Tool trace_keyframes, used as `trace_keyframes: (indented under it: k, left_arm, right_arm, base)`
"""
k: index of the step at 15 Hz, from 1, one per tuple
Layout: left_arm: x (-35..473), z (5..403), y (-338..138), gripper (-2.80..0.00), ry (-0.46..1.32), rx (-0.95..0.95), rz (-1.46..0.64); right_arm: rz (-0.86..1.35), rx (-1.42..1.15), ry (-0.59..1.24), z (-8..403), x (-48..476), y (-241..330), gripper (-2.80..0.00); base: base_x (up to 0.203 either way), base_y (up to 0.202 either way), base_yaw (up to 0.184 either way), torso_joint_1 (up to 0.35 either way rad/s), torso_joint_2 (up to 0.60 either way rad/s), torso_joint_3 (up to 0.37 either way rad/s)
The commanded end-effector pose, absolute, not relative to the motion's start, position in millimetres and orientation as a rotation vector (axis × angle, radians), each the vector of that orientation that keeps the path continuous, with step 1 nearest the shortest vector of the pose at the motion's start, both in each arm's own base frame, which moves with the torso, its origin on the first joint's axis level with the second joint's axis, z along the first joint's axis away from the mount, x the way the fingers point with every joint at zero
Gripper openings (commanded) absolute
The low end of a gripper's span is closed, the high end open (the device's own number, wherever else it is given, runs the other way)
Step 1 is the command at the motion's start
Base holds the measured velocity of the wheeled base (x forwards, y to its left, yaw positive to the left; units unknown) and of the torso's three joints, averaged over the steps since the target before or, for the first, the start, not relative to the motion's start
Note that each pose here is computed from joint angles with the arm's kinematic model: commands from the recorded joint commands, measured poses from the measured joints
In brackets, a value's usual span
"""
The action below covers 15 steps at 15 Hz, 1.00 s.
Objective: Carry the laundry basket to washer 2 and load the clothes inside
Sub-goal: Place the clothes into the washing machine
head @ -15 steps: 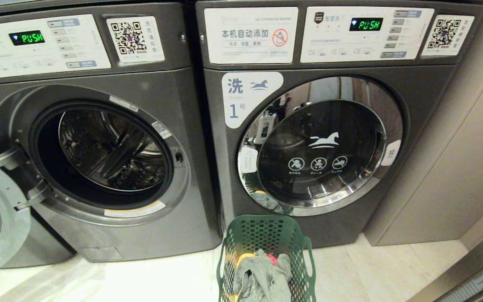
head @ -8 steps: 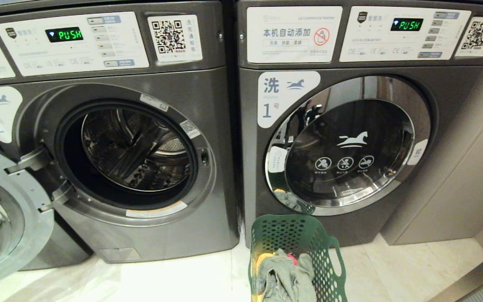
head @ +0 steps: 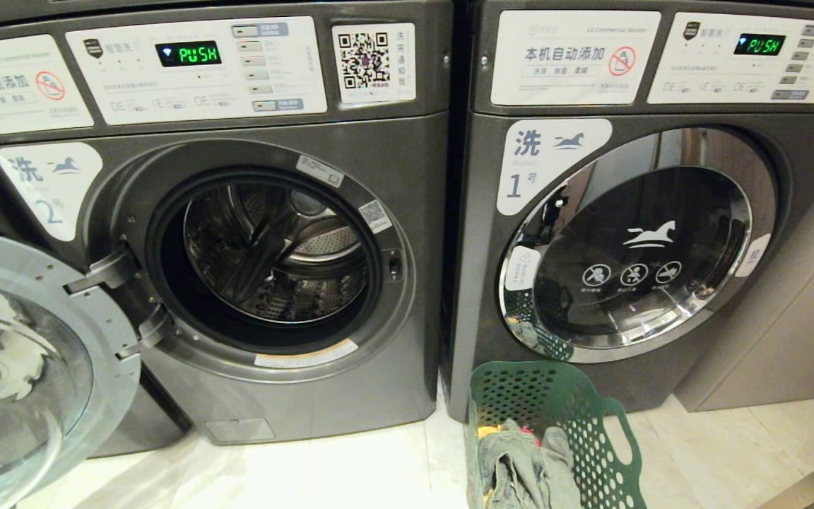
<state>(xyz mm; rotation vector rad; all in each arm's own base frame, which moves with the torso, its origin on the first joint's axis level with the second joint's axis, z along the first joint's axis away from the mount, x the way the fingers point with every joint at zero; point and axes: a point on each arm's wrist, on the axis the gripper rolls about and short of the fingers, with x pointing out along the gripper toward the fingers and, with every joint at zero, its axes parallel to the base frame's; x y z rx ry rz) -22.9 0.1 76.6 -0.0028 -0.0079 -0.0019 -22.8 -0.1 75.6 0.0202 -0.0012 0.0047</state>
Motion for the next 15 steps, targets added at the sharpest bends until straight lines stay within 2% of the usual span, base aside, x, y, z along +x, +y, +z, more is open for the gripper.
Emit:
trace_keyframes:
  k: [1,11,15]
  left_arm:
    - [-22.7,76.5,0.1,-2.8,-0.008,-0.003,-0.002]
    - [-22.7,76.5,0.1,-2.8,-0.008,-0.003,-0.002]
    - [-22.8,76.3,0.1,-2.8,-0.003,-0.003,-0.002]
  right_arm:
    - [0.006,0.02,0.0,75.7,-22.7,-0.1,-2.8]
    - [0.005,0.025,0.0,75.7,-22.7,-0.1,-2.8]
    - [0.005,0.025,0.0,75.7,-22.7,-0.1,-2.8]
  base:
    - [0.0,0.194,-0.002,0.005,0.01,0.004]
    - [0.0,0.191,-0.001,0.002,0.0,0.003]
    - [0.0,0.022,0.0,0.003,0.0,-0.031]
